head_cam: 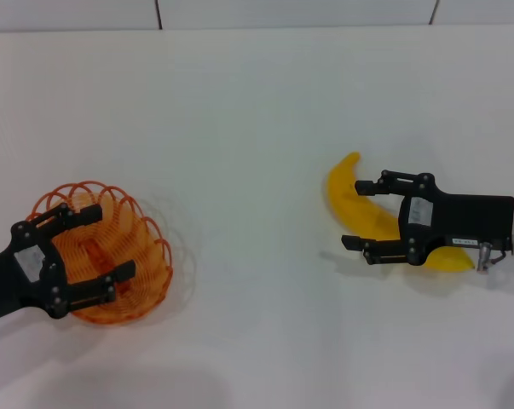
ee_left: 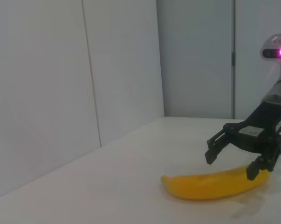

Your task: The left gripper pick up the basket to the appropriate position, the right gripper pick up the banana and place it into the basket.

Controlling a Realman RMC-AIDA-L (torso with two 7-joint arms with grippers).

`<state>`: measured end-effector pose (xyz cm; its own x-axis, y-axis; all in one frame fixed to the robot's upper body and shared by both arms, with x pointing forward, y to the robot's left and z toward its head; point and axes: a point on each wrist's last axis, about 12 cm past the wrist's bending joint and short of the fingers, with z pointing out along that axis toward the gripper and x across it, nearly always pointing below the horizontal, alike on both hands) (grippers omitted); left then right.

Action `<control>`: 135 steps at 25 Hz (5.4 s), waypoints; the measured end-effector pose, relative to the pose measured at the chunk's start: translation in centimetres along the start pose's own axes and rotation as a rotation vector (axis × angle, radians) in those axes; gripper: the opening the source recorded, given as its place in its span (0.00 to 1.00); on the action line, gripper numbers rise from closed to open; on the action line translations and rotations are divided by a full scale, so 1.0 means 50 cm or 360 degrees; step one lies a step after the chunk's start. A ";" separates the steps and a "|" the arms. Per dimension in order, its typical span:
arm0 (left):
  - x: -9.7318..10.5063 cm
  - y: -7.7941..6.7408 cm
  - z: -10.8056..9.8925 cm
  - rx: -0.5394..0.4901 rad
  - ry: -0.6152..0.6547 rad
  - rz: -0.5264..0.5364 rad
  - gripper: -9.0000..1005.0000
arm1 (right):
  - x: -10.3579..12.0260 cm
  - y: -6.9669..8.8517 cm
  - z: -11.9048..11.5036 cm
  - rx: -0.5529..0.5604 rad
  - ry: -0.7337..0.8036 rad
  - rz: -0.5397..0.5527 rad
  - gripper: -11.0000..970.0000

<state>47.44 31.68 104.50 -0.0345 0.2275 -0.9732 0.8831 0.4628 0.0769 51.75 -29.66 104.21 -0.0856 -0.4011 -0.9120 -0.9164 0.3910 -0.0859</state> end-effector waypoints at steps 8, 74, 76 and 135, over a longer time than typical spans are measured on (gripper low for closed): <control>-0.001 0.000 0.001 0.0005 -0.0004 0.0001 0.89 | 0.000 0.000 0.001 -0.0001 -0.0002 -0.0001 0.86; -0.197 0.223 0.189 0.0041 0.1205 0.0360 0.61 | -0.013 -0.008 0.011 -0.0021 -0.0017 -0.0012 0.86; -0.198 0.221 0.192 0.0056 0.1202 0.0368 0.48 | -0.012 -0.007 0.010 -0.0020 -0.0015 -0.0008 0.86; -0.242 0.227 0.201 -0.0113 0.0696 -0.0738 0.08 | -0.016 -0.020 0.002 0.0062 -0.0061 0.0014 0.86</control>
<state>62.58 25.59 114.96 -0.6061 0.3118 -0.7317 0.6983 0.6490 -0.3019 52.76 -29.64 105.01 -0.0780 -0.3656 -0.9275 -0.8996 0.4267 -0.0926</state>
